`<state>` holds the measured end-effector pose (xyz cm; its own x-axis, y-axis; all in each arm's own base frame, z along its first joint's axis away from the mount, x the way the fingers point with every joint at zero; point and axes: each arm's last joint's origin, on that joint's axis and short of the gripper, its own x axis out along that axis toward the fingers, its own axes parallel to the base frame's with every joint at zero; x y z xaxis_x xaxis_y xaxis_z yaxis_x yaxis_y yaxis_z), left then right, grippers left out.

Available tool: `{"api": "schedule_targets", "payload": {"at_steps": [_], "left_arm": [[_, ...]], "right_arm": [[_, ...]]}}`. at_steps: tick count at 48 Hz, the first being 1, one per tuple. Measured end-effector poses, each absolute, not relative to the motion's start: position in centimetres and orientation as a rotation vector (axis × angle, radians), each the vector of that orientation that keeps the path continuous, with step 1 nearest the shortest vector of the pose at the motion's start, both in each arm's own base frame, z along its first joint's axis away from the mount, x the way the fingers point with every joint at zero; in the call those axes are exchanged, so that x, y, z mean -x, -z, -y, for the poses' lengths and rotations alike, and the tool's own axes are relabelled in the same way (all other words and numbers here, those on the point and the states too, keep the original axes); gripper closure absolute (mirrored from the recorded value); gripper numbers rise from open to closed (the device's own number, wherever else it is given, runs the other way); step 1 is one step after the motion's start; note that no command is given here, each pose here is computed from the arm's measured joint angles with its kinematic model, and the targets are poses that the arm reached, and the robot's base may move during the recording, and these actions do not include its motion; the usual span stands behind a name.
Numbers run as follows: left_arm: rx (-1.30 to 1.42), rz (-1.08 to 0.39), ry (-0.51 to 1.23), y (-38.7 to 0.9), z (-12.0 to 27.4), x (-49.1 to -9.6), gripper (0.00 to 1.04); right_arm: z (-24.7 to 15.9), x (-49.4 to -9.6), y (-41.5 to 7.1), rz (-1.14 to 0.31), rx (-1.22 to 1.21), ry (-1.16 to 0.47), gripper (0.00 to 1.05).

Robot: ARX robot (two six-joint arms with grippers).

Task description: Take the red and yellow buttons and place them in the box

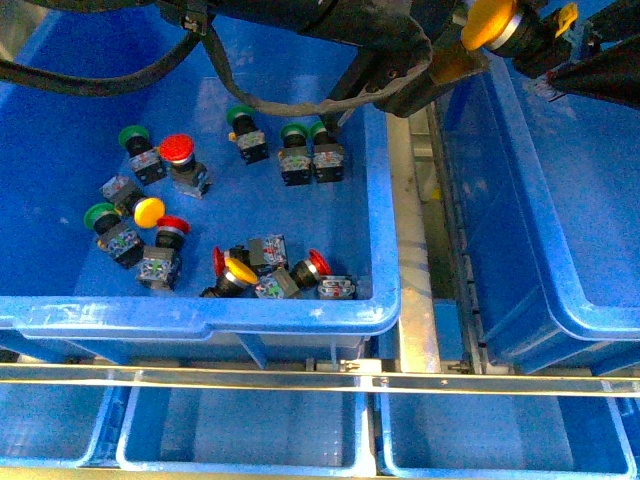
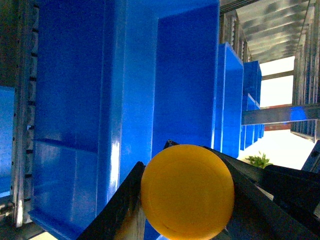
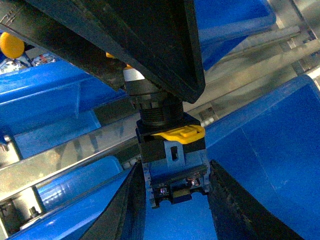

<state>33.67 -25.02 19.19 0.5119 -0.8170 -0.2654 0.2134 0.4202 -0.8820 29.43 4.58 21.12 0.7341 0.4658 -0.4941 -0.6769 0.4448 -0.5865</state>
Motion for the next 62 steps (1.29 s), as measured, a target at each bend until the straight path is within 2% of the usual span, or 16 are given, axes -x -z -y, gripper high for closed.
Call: {"api": "schedule_targets", "payload": {"at_steps": [17,26,37,45,62], "left_arm": [[0.905,-0.78,0.736,-19.2,25.0,-33.7,0.7],[0.907,-0.78,0.74,-19.1,25.0,-33.6,0.45],[0.907,-0.775,0.74,-19.1,24.9,-33.7,0.07],[0.892,-0.773,0.718,-18.5,23.8,-33.7,0.08],[0.836,-0.717,0.582,-17.9,17.9,-33.3,0.08]], "right_arm": [[-4.6,-29.4,-21.0,-0.279,0.854,-0.724,0.78],[-4.6,-29.3,-20.9,-0.286,0.858,-0.723,0.78],[-4.4,-29.0,-20.8,-0.306,0.858,-0.721,0.78],[-4.0,-28.7,-20.9,-0.315,0.856,-0.708,0.78],[-2.9,-27.9,-20.7,-0.341,0.857,-0.665,0.79]]}}
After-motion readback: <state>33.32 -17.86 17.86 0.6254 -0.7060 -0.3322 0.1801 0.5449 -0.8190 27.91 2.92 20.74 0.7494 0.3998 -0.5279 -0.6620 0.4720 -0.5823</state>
